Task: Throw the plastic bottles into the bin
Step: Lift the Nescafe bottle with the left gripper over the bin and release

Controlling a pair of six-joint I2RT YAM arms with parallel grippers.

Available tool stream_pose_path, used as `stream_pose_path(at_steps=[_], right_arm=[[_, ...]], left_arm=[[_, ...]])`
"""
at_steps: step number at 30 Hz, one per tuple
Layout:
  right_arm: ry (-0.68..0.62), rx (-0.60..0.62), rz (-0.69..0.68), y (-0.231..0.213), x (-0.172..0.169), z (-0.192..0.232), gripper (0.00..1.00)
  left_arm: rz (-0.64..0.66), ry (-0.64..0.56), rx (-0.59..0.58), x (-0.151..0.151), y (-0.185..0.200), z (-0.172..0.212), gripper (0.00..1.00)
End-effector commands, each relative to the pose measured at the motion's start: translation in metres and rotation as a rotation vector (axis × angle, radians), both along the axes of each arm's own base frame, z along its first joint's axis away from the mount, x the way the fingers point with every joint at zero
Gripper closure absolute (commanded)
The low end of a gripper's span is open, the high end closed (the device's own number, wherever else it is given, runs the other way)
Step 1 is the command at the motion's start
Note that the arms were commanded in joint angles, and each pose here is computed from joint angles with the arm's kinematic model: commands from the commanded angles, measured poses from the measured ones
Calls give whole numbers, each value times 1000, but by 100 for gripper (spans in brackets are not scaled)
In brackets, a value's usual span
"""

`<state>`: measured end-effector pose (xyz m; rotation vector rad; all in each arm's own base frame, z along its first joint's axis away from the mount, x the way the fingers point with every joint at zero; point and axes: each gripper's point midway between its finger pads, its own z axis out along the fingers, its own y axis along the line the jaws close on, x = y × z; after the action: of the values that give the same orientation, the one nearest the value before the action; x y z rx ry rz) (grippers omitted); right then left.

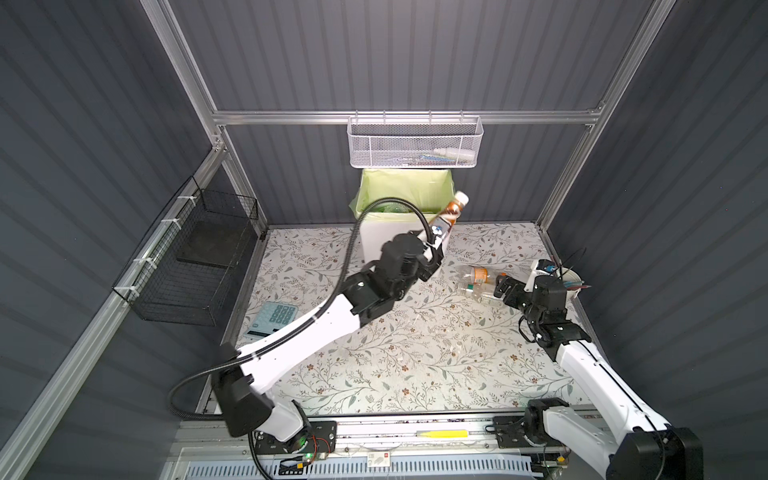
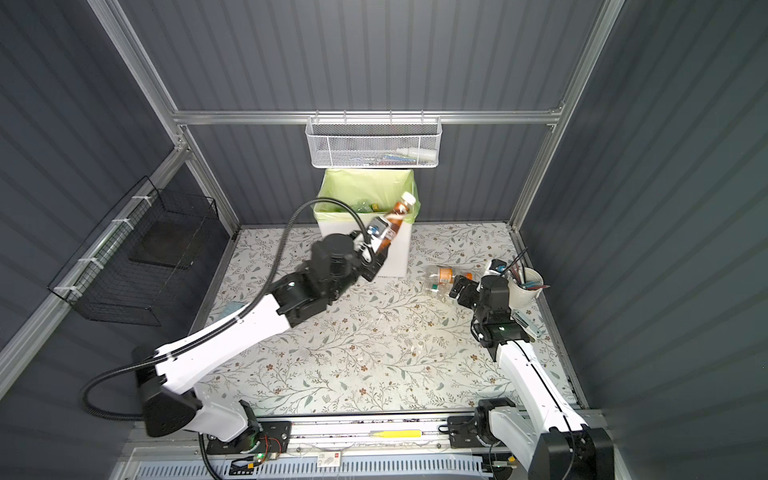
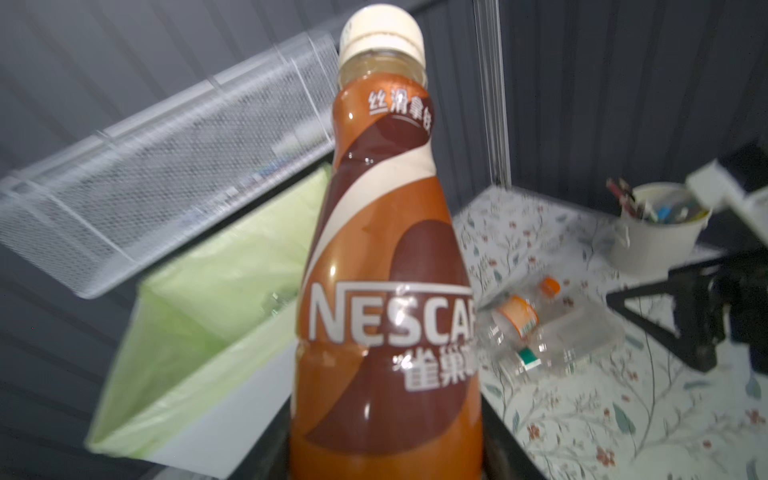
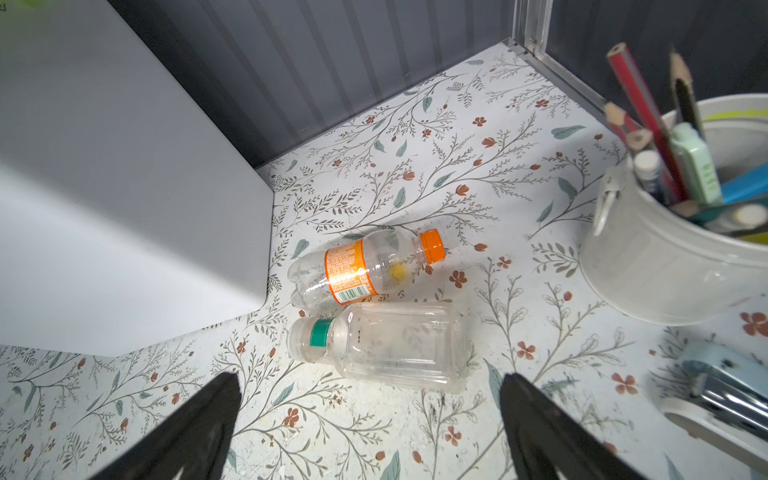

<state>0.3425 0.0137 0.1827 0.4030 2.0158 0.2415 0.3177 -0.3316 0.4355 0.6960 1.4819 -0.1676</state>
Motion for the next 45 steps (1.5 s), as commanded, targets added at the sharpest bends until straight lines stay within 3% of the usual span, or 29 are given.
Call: stream_pose_path(at_steps=[1, 3, 6, 8, 10, 13, 14, 15, 16, 22, 25, 31, 35, 40, 45], right_arm=[[-36, 17, 7, 2, 5, 13, 1], [-38, 17, 7, 2, 5, 15, 1], [-47, 22, 12, 3, 6, 19, 1], [-49, 23, 16, 4, 6, 20, 1], [-49, 25, 20, 4, 6, 20, 1], [-48, 22, 19, 4, 5, 21, 1], [-48, 18, 19, 3, 5, 22, 1], [-48, 14, 17, 3, 5, 22, 1], [-46, 12, 12, 2, 5, 22, 1], [-39, 35, -6, 0, 6, 20, 1], [-33, 44, -31, -3, 6, 18, 1], [23, 72, -99, -11, 2, 3, 1], [99, 155, -158, -11, -2, -21, 1], [205, 276, -203, -4, 2, -58, 1], [235, 301, -231, -3, 16, -68, 1]], left_arm=[[58, -211, -83, -7, 25, 63, 53], [89, -276, -99, -7, 31, 82, 51], [143, -301, -107, 16, 34, 86, 45], [130, -203, -130, 54, 33, 66, 41], [138, -13, -145, 111, 38, 28, 38], [238, 227, 31, 168, 34, -40, 34], [265, 260, 81, 174, 35, -51, 30], [298, 272, 107, 178, 38, -52, 16], [333, 261, 103, 179, 44, -46, 1], [253, -12, -139, 129, 69, 39, 0], [276, -43, -162, 115, 85, 52, 0], [287, -29, -160, 103, 96, 38, 0], [284, 5, -172, 96, 100, 20, 0], [261, 59, -190, 84, 103, -16, 0], [285, 126, -170, 77, 112, -53, 0]])
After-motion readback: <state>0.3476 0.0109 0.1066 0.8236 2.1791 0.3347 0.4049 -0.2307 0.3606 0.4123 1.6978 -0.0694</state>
